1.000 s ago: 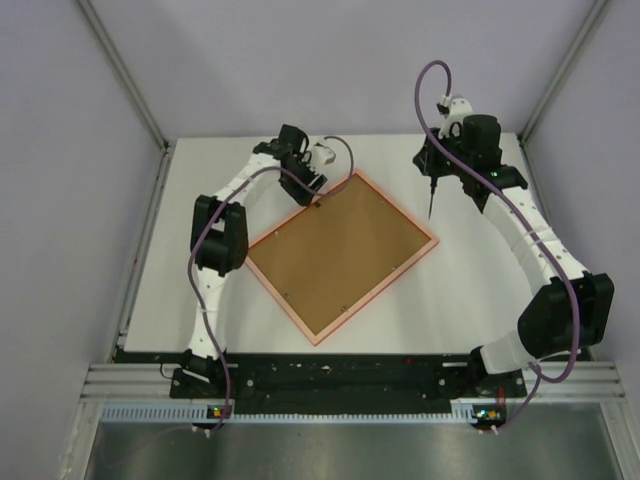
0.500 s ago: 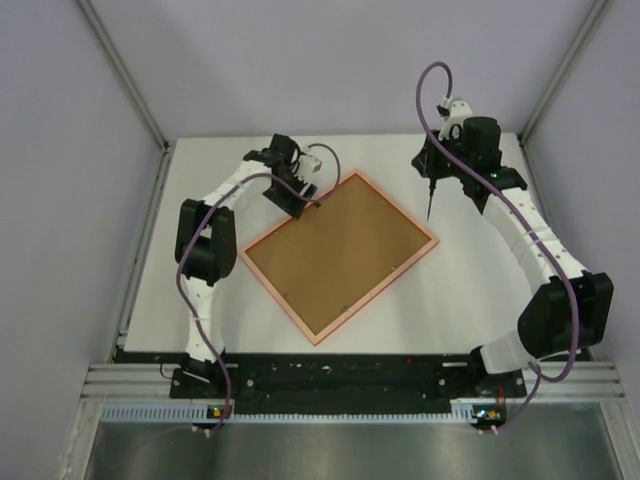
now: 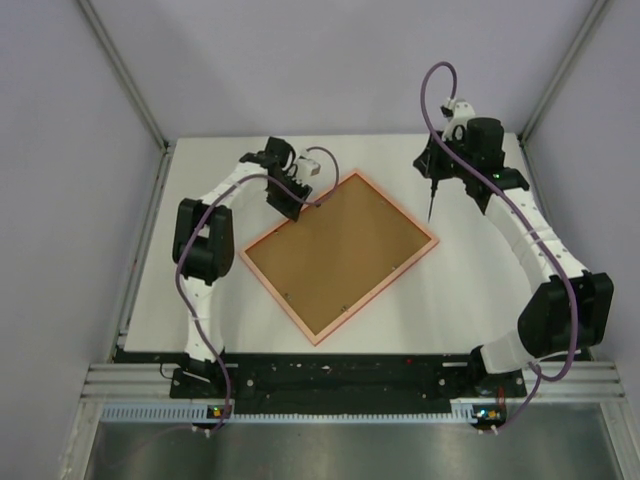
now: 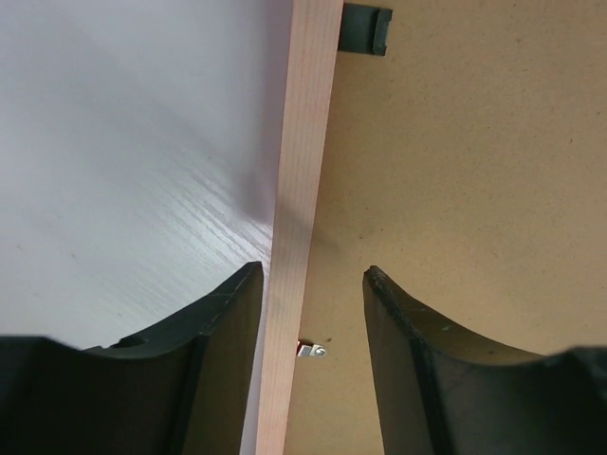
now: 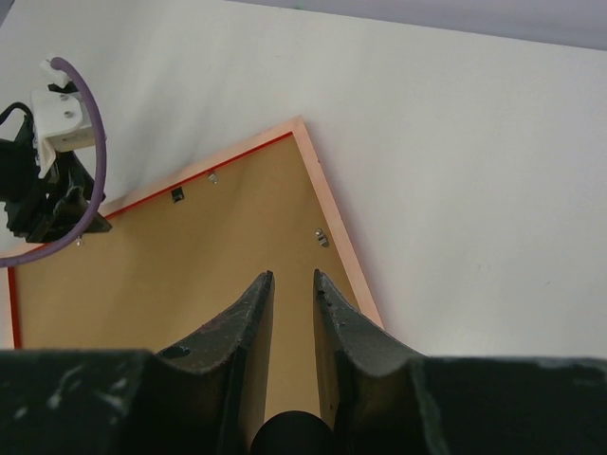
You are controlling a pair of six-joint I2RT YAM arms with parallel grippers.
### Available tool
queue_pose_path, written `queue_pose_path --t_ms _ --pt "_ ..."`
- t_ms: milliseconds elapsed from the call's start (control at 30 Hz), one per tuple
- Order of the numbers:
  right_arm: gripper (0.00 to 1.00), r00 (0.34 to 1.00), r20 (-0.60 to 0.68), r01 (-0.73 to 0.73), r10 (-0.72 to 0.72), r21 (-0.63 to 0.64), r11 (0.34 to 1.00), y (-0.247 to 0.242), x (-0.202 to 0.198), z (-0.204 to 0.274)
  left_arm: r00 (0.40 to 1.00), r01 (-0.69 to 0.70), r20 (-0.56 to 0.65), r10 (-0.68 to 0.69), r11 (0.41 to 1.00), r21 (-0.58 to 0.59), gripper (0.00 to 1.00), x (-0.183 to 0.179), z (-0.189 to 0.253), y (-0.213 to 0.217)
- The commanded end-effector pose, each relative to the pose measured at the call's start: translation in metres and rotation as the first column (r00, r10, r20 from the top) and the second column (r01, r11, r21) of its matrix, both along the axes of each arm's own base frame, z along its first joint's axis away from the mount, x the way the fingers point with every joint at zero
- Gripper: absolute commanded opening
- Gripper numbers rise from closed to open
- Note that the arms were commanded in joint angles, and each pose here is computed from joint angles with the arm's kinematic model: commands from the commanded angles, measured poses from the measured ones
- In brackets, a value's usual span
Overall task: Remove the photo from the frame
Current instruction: Adjust the photo frame at the center of the board.
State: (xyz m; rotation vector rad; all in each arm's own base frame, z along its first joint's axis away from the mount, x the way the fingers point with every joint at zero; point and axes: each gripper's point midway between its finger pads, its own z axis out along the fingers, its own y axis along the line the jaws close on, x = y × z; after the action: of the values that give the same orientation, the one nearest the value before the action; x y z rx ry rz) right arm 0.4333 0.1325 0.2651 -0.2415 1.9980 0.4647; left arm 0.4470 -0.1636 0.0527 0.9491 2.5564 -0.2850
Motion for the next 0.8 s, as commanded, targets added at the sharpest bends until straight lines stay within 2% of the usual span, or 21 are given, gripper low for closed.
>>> queue_pose_path --t_ms 0,300,433,500,533,567,600,767 --pt "0.00 0.998 0.059 0.008 -0.010 0.039 0.999 -0.006 0.003 0.020 0.995 0.085 0.054 -0.082 0.995 -0.055 0.50 0.016 0.007 -0.015" --pt "0.00 0.998 0.056 0.009 -0.011 0.042 0.999 -0.008 0.005 0.019 0.993 0.090 0.075 -0.090 0.996 -0.003 0.51 0.032 -0.004 -0.011" --pt "0.00 0.999 0.053 0.009 -0.011 0.043 0.999 -0.009 0.006 0.017 0.991 0.112 0.076 -0.110 0.994 -0.010 0.48 0.032 -0.004 -0.013" --pt "0.00 0.999 0.051 0.008 -0.010 0.043 0.999 -0.009 0.006 0.017 0.989 0.130 0.073 -0.129 0.991 -0.015 0.40 0.030 -0.005 -0.014" --pt "0.00 0.999 0.050 0.010 -0.012 0.044 0.999 -0.010 0.006 0.016 0.988 0.142 0.070 -0.140 0.990 -0.015 0.33 0.029 -0.006 -0.014" --pt "0.00 0.999 0.048 0.010 -0.013 0.045 0.999 -0.010 0.006 0.016 0.985 0.159 0.072 -0.157 0.987 -0.018 0.13 0.028 -0.006 -0.015" --pt "0.00 0.999 0.046 0.011 -0.013 0.046 0.999 -0.010 0.006 0.015 0.983 0.167 0.079 -0.165 0.986 -0.020 0.00 0.029 -0.005 -0.016" --pt "0.00 0.999 0.042 0.018 -0.020 0.051 0.999 -0.011 0.007 0.014 0.965 0.248 0.094 -0.244 0.968 -0.036 0.00 0.029 -0.005 -0.022"
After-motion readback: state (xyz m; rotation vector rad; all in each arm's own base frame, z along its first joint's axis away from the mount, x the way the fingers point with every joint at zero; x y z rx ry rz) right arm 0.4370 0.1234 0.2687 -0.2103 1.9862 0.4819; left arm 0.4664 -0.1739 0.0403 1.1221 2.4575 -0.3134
